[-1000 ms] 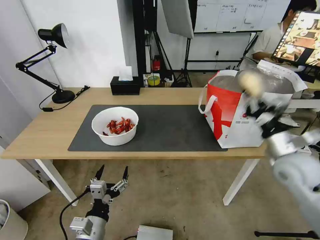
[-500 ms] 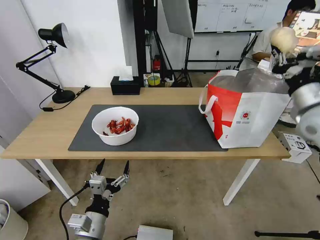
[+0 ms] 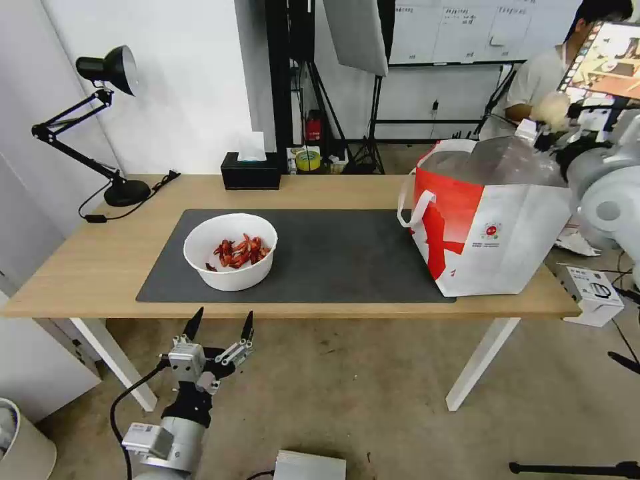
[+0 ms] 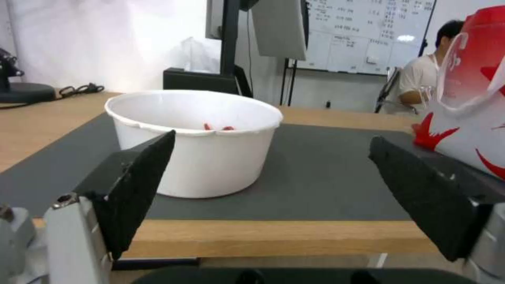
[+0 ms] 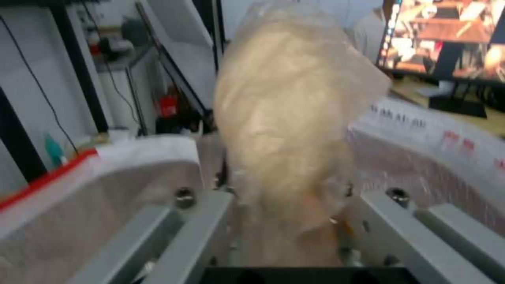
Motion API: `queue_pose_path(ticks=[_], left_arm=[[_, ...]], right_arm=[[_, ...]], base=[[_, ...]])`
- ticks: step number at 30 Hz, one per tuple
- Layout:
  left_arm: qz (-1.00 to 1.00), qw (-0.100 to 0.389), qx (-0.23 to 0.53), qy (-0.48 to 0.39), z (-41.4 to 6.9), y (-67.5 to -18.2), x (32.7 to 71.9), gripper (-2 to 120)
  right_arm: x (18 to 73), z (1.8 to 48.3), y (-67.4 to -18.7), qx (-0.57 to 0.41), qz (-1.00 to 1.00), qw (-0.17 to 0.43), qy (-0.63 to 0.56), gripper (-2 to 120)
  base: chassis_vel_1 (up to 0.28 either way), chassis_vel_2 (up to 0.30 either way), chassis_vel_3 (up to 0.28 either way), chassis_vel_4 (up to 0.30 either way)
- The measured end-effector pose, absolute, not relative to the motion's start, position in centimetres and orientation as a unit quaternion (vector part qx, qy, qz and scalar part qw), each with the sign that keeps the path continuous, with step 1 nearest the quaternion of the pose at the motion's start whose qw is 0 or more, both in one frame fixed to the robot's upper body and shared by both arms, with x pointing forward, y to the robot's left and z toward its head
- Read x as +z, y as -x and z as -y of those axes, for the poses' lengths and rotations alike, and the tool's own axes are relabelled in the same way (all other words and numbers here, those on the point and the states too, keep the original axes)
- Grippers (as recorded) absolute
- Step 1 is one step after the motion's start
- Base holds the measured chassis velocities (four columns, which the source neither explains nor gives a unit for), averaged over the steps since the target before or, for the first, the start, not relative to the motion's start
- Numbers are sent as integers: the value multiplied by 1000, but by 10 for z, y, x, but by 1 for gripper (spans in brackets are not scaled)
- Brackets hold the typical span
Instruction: Pick up the trash from the table and place it into the takeout bag.
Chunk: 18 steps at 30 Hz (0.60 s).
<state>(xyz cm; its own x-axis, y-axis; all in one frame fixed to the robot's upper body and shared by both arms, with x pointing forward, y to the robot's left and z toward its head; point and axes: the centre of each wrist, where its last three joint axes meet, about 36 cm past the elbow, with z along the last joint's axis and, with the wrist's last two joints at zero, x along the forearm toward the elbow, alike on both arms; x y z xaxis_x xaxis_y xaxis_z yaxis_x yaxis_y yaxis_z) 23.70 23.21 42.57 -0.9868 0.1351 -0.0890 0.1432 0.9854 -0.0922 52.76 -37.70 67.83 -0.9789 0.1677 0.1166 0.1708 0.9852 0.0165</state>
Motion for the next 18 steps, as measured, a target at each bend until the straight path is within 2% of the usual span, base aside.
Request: queue_pose_path(ticks=[1, 3, 4, 10, 11, 14, 15, 18], left_arm=[[-995, 41, -49, -70, -232, -237, 426, 100], [-996, 41, -48, -70, -234, -237, 426, 100], [-996, 41, -48, -70, -234, -237, 426, 100], [-996, 36, -45, -70, -237, -239, 421, 100], [-996, 36, -45, -70, -237, -239, 421, 100], [-996, 32, -44, -71, -237, -240, 418, 100], [-996, 32, -44, -71, -237, -240, 418, 100], [-996, 29, -44, -72, -237, -241, 416, 100]], right_arm=[[678, 377, -528, -13, 995, 57, 85, 18], [675, 377, -527, -11, 994, 70, 89, 28], [675, 377, -527, -11, 994, 70, 89, 28], [669, 379, -523, -18, 994, 66, 87, 55], [669, 379, -523, -18, 994, 66, 87, 55], [666, 379, -521, -22, 994, 60, 84, 68], [666, 379, -521, -22, 994, 60, 84, 68], [664, 378, -521, -27, 995, 53, 80, 84]], base=[[0, 0, 0, 0], [0, 0, 0, 0], [0, 0, 0, 0], [0, 0, 0, 0], [0, 0, 0, 0], [0, 0, 0, 0], [0, 0, 0, 0], [0, 0, 0, 0]])
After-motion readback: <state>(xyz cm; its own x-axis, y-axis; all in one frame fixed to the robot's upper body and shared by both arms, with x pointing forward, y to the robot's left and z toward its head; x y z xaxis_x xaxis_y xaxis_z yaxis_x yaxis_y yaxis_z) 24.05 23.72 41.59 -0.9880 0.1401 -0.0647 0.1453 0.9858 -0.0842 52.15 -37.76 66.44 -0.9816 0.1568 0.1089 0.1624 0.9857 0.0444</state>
